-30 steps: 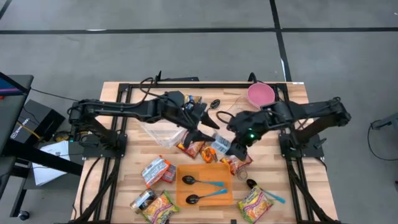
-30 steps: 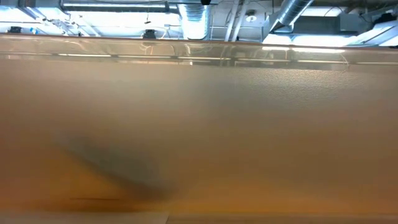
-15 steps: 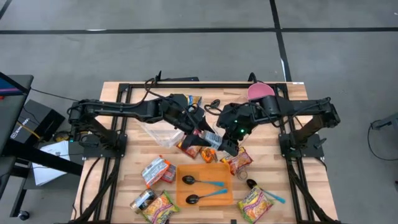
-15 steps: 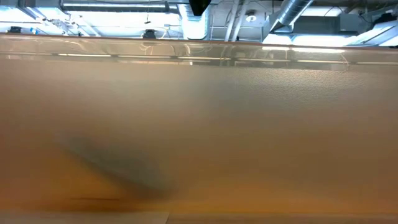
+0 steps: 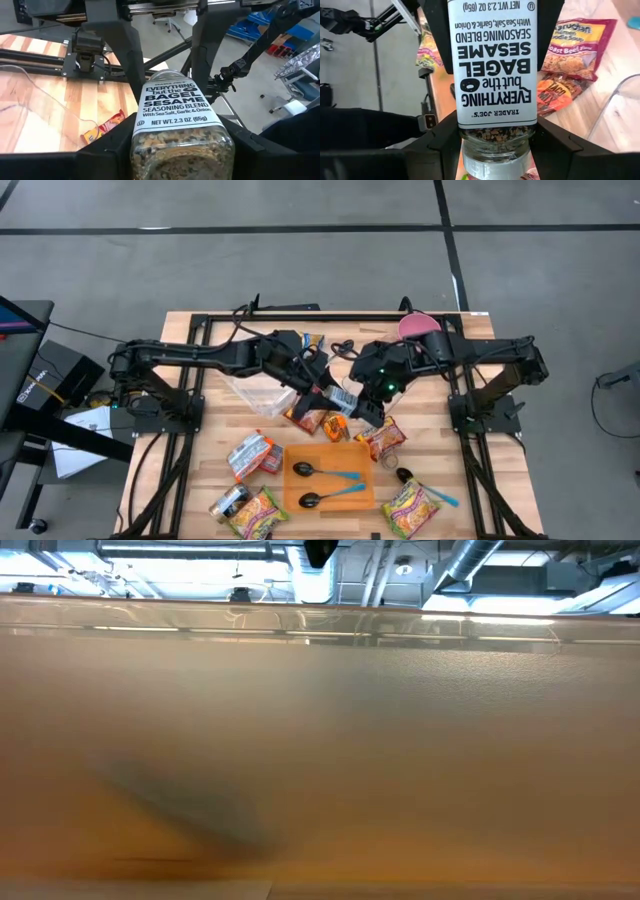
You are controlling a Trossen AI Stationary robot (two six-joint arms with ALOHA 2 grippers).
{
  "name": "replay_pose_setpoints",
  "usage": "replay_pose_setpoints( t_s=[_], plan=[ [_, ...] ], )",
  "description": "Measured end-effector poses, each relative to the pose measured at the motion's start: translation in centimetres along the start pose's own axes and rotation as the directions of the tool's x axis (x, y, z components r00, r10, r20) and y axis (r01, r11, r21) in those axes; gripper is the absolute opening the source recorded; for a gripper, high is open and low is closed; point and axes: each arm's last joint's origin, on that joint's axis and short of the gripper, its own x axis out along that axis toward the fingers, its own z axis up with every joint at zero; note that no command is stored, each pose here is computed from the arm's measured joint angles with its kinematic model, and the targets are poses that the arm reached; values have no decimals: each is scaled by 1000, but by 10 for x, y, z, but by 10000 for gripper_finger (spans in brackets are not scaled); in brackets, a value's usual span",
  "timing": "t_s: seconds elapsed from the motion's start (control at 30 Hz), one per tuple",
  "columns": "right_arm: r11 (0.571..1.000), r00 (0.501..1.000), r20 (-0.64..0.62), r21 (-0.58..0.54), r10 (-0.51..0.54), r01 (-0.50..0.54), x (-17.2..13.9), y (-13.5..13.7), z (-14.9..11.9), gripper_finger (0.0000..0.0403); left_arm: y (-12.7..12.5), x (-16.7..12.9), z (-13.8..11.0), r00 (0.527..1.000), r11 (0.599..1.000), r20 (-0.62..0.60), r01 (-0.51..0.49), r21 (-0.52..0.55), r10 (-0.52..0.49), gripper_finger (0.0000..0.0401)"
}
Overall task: Pick & Place Food Item
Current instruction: Put the white seasoning bottle into the transparent bin
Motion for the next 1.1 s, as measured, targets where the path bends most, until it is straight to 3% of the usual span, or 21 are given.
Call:
replay_pose_setpoints(
  t_s=[0.07, 0.23, 0.37, 0.47, 0.57, 0.67, 0.77, 0.93, 1.0, 1.1],
  plan=[
    [1000, 1000, 16, -8, -3, 4, 0, 3, 0, 194, 1, -1, 1, 1000, 1000, 1, 3, -3, -3, 193],
    [999, 999, 44, -32, 13, -12, 0, 8, 0, 272, 2, -5, 2, 1000, 1000, 0, 1, 4, -1, 193],
    [999, 997, 67, -44, -25, 28, -11, 11, -8, 305, 9, -17, 2, 999, 998, -29, -39, -47, 38, 193],
    [995, 982, 173, -52, -80, 90, -37, 15, -17, 309, 15, -28, -3, 996, 989, -55, -80, -128, 73, 193],
    [978, 935, 321, -86, -151, 188, -64, 20, -29, 307, 22, -35, -4, 996, 967, 10, -84, -241, 89, 193],
    [939, 859, 460, -131, -226, 317, -83, 28, -40, 305, 28, -41, -3, 988, 933, 146, 3, -359, 53, 193],
    [896, 791, 545, -147, -280, 418, -93, 33, -47, 305, 34, -42, -3, 959, 867, 284, 150, -476, -11, 193],
    [869, 742, 607, -163, -285, 467, -94, 38, -43, 305, 38, -40, -5, 852, 751, 513, 409, -519, -110, 193],
    [858, 730, 623, -179, -280, 481, -91, 40, -39, 305, 39, -36, -8, 828, 715, 548, 455, -531, -121, 193],
    [839, 714, 647, -209, -266, 502, -86, 42, -31, 305, 38, -32, -8, 806, 696, 579, 485, -529, -122, 193]
  ],
)
